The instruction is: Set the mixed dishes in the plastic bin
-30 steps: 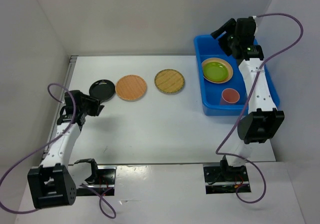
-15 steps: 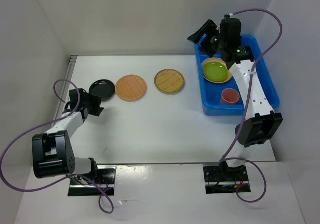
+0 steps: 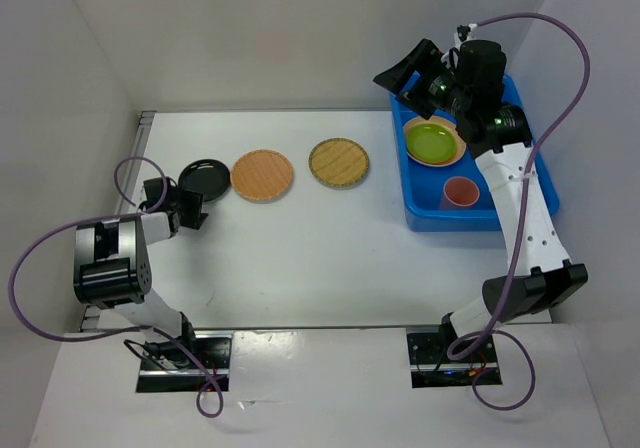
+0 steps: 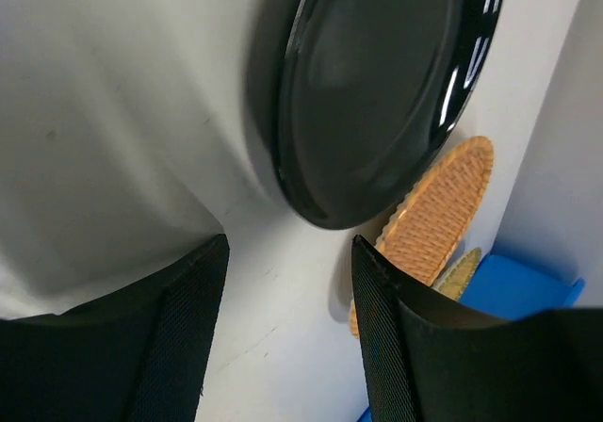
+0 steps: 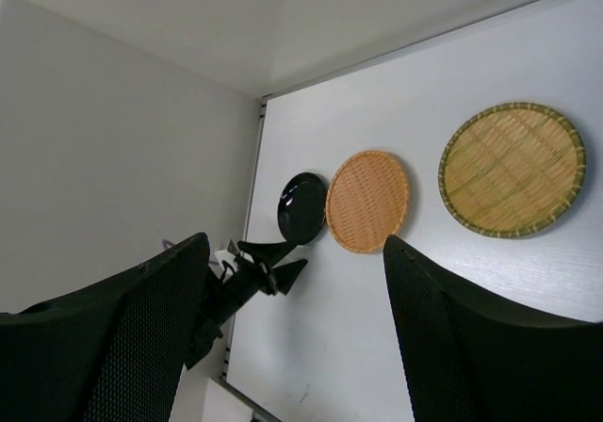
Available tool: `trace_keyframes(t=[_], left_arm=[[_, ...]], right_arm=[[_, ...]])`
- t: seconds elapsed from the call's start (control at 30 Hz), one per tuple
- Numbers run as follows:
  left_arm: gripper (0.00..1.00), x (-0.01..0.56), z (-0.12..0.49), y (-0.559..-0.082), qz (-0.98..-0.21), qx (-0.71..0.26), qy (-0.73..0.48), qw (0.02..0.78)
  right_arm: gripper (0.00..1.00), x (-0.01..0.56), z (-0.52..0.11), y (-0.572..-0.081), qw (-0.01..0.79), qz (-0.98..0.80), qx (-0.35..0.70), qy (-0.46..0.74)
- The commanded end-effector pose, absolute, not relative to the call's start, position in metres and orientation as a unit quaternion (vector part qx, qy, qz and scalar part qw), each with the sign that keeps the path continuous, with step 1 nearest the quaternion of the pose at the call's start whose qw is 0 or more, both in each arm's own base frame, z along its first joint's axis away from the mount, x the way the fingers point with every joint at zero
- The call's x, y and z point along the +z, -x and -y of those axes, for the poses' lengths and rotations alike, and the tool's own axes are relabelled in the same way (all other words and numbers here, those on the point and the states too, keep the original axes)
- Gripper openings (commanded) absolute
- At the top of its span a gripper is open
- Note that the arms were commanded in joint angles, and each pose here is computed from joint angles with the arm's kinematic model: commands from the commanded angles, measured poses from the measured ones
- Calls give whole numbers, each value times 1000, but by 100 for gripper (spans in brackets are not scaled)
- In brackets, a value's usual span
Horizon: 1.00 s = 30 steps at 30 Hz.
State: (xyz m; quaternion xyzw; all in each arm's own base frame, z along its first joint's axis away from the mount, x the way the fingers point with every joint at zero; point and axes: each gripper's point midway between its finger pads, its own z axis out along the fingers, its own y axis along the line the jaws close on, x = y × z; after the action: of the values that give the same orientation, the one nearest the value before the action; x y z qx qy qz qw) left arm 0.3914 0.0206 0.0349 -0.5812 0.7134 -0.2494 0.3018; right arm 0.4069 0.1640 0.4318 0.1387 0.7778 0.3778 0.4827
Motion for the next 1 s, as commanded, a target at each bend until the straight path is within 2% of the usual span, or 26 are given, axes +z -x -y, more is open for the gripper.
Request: trace_keyframes(t=[0.0, 0.13, 0.47, 0.63, 0.67, 0.7, 0.87, 0.97], left_arm=[[63, 43, -28, -413, -703, -264, 567, 337], [63, 28, -32, -413, -694, -265, 582, 331], [51, 11, -48, -415, -649, -273, 625, 337], [15, -1, -51, -410, -639, -271, 644, 322], [12, -5, -54, -409, -641, -265, 645, 320], [2, -7, -54, -406, -644, -264, 642, 322], [0, -5, -57, -404, -641, -281, 635, 327], [0, 21, -62, -406, -641, -287, 614, 360]], right_arm=[[80, 446, -166, -390, 498, -765, 389, -120], [80, 442, -165, -388, 492, -771, 387, -123], [80, 450, -163, -376, 495, -768, 388, -121], [80, 448, -160, -373, 494, -772, 381, -122], [80, 448, -160, -373, 494, -772, 381, -122], [80, 445, -159, -373, 492, -774, 376, -127], [80, 441, -164, -372, 484, -780, 383, -109], [80, 427, -172, -370, 467, -793, 381, -86]])
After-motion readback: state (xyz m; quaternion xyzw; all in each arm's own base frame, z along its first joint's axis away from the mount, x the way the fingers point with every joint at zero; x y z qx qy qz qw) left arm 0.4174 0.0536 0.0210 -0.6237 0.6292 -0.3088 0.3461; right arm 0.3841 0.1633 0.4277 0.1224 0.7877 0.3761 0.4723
